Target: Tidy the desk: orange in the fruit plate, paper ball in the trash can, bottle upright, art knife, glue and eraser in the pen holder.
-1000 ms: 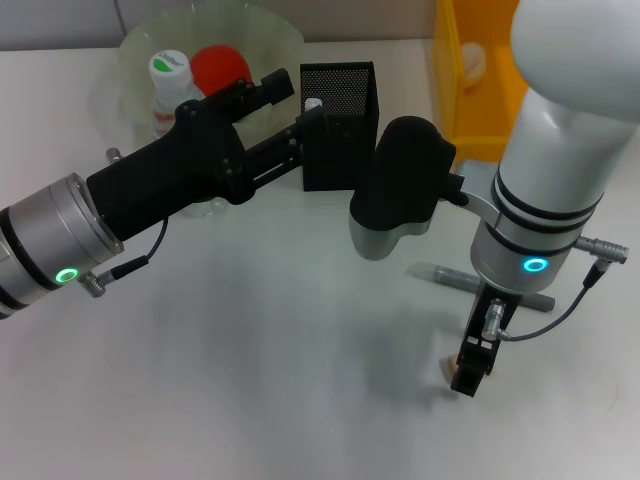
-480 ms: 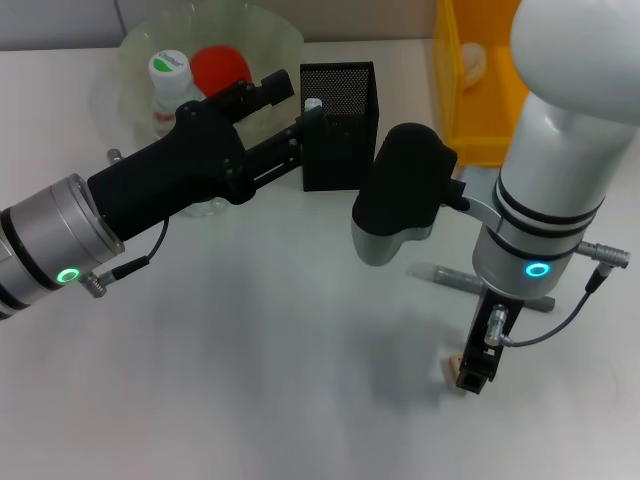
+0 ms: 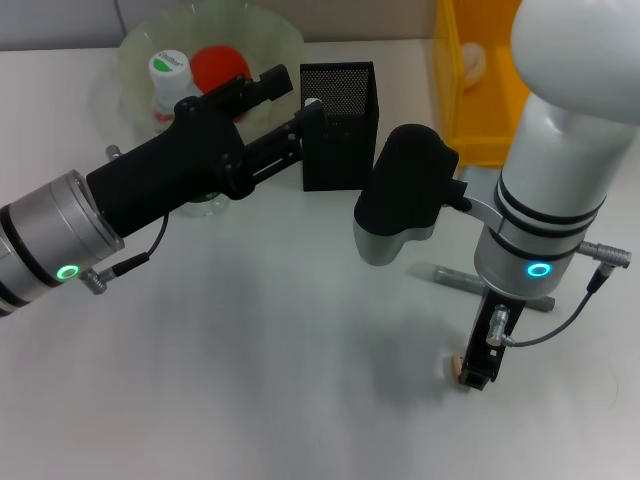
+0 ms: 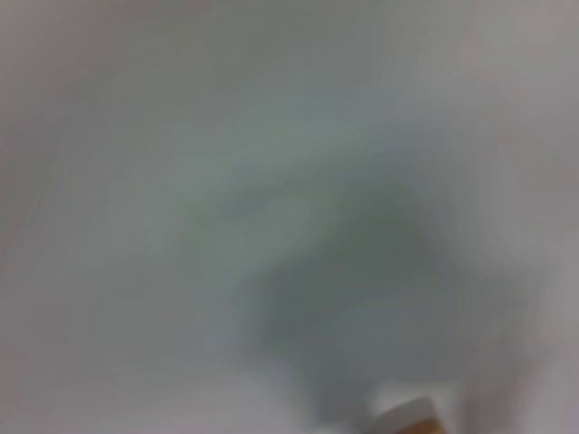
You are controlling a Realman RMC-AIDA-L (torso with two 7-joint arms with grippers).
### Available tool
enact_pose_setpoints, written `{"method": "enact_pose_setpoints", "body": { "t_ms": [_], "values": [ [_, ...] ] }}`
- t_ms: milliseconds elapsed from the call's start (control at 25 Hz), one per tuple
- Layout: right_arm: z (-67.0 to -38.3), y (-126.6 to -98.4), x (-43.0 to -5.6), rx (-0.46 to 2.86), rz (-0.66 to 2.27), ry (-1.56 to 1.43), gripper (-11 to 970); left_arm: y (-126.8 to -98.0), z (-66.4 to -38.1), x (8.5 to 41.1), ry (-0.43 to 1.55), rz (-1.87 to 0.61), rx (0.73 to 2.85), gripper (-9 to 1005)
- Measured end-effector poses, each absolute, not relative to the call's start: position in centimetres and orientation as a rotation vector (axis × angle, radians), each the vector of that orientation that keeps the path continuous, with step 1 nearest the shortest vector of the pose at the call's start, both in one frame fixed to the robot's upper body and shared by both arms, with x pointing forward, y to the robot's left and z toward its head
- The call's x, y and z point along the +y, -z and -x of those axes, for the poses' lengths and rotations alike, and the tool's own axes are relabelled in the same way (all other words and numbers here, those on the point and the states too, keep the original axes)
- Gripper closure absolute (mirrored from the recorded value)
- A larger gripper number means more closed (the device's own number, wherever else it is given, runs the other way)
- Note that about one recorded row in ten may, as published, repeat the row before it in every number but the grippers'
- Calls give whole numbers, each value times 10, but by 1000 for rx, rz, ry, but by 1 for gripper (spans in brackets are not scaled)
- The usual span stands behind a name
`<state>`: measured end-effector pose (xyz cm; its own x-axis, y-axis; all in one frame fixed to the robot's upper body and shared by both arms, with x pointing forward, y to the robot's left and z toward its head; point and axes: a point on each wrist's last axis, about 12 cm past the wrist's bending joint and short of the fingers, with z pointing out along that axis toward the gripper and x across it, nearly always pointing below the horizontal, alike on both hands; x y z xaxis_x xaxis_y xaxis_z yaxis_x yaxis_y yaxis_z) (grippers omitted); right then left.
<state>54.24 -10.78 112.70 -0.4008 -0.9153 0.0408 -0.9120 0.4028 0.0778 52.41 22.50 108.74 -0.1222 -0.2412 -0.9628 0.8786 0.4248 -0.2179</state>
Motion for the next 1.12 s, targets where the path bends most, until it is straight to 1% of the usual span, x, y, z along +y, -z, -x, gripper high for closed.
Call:
{"method": "enact_pose_setpoints", "body": {
  "t_ms": [320,560,720,880,1120],
  "values": [
    [-543,-1129,-108,-2566,-1692,79,605,-1088,-524,225,1071,-625,1362,344],
    [-547,-1132,-111,-2591,-1687,108,680,-1088,-524,225,1076,-625,1356,345],
    [-548,-1134,-109,-2604,-1702,119,693,-1088,-524,224,1077,-625,1355,345],
    [-556,-1149,-115,-2724,-1680,191,698,-1088,-523,225,1077,-624,1355,345],
    [-581,-1182,-138,-3030,-1612,360,696,-1088,-523,226,1073,-616,1353,344]
  ]
}}
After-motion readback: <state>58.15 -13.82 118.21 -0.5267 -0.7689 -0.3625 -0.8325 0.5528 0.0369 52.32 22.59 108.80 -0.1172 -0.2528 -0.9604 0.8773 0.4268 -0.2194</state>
